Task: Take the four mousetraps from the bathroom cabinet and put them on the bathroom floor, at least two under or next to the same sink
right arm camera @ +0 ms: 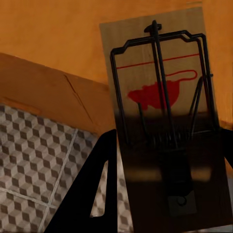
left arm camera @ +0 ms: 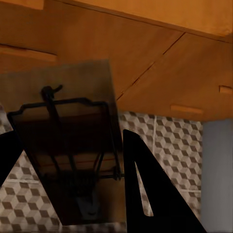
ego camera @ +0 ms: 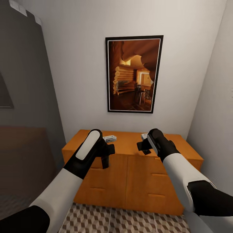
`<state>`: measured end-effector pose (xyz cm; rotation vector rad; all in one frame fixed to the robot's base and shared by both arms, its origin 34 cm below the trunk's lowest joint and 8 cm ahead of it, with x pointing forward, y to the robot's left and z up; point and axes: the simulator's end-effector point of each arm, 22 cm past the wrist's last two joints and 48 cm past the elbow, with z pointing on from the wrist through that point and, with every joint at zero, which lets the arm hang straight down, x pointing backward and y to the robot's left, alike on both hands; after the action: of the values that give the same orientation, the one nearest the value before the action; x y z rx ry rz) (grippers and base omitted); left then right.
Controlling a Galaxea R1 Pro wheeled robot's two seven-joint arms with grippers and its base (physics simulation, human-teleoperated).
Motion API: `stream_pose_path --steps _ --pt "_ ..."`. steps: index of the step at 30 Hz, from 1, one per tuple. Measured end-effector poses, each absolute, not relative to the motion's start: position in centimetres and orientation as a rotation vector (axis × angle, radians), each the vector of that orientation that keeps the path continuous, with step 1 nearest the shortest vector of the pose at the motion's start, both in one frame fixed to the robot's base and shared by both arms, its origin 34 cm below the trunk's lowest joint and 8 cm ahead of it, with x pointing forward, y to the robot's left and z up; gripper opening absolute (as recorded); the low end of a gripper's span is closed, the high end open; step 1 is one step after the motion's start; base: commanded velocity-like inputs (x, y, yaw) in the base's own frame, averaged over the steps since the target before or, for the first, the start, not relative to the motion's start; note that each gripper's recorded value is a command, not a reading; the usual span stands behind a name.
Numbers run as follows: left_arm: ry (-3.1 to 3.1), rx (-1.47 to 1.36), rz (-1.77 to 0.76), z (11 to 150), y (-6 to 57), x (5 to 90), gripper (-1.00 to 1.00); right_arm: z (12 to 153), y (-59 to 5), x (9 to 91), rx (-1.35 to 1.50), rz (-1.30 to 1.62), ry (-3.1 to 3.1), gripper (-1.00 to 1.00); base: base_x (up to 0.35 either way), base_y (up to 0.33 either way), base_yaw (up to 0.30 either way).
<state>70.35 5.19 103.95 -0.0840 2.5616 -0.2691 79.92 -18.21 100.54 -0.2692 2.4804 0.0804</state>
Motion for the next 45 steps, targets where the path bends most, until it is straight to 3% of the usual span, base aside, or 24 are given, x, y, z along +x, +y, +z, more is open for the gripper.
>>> stream_pose_path --steps 45 --pt "2.633 -0.115 -0.239 101.2 5.8 70.0 -1.0 100.6 -18.2 79.9 -0.271 0.078 2.479 -1.0 -0.05 0.0 0.0"
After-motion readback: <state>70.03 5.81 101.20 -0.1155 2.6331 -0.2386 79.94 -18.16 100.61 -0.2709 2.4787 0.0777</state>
